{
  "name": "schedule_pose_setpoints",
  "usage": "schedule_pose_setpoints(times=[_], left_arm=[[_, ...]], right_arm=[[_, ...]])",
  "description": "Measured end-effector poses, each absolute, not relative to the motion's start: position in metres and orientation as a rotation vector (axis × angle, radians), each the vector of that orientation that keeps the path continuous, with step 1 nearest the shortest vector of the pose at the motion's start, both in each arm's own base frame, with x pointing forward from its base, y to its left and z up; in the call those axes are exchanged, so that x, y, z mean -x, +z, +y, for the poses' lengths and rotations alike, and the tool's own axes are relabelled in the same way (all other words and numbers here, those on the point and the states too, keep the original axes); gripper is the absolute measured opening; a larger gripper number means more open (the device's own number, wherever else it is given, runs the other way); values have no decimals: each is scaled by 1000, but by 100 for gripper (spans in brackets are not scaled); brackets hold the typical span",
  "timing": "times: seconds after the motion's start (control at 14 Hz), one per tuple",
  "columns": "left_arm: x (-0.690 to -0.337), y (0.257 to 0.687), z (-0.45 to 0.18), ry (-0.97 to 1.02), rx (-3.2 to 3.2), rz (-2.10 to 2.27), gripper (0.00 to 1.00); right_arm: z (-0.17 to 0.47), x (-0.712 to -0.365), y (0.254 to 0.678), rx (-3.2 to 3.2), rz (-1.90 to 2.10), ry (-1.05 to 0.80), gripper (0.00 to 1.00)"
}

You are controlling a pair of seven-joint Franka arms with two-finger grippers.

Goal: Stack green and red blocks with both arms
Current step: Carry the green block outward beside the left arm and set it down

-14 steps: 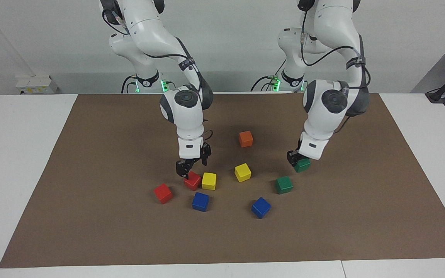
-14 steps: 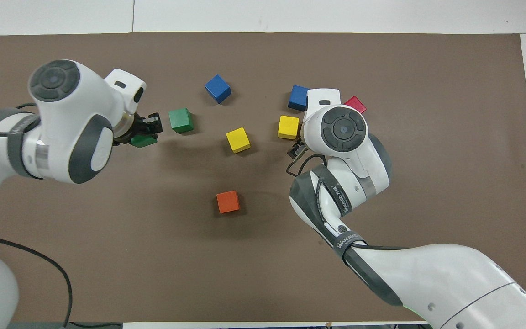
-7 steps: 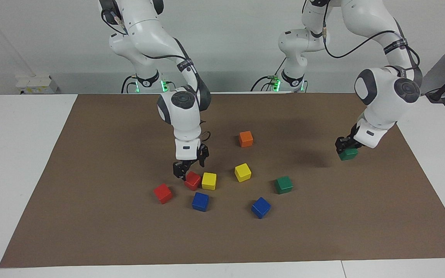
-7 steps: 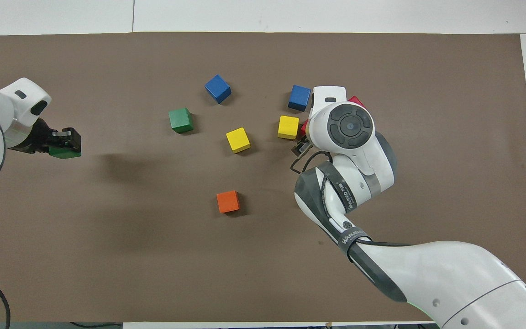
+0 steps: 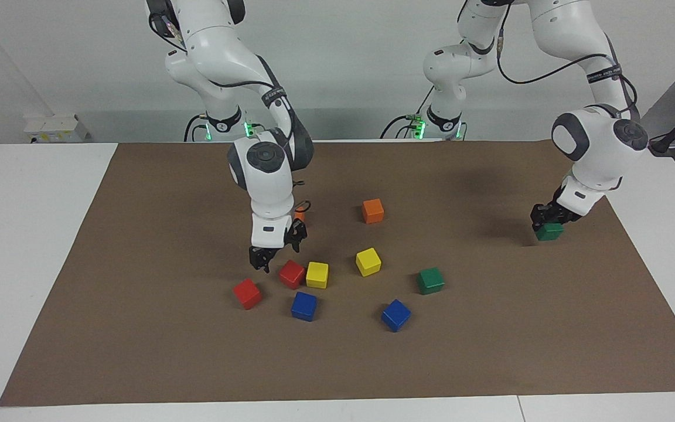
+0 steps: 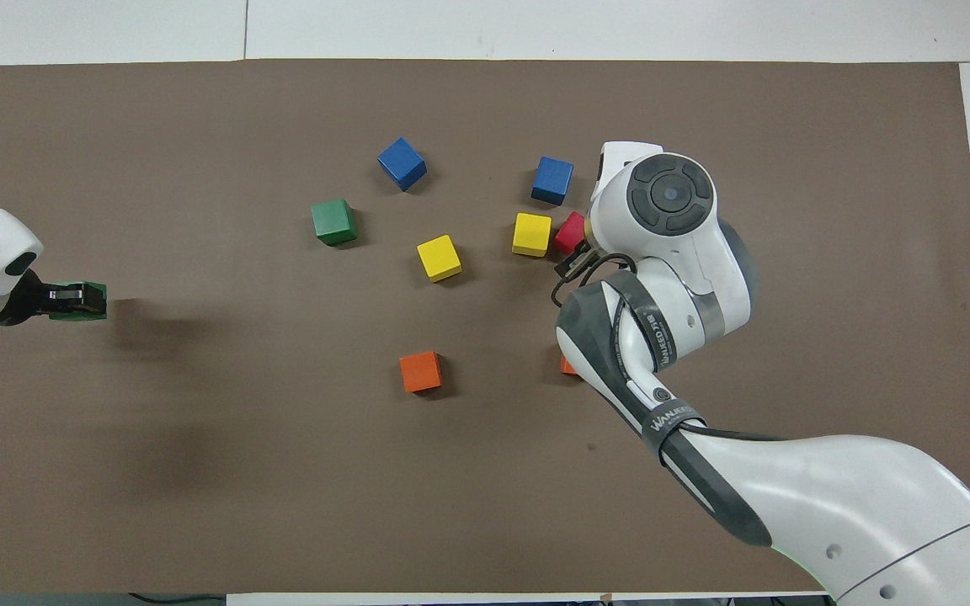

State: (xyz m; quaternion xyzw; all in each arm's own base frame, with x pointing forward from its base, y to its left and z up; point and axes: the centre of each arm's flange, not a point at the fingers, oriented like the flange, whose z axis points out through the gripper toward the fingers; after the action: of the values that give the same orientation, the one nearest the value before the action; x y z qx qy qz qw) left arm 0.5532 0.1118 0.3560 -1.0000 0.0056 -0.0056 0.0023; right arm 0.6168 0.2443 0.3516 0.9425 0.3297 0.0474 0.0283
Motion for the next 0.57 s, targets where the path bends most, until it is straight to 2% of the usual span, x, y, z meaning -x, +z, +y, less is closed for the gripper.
schedule_pose_setpoints(times=[0.21, 0.57], left_arm=[[-546, 343, 118, -48, 3133, -15, 55], [-532, 321, 116, -48, 3134, -86, 55]], right_arm=[[246, -621, 362, -2913, 1011, 128, 100], [251, -633, 356, -2914, 1009, 101, 100]])
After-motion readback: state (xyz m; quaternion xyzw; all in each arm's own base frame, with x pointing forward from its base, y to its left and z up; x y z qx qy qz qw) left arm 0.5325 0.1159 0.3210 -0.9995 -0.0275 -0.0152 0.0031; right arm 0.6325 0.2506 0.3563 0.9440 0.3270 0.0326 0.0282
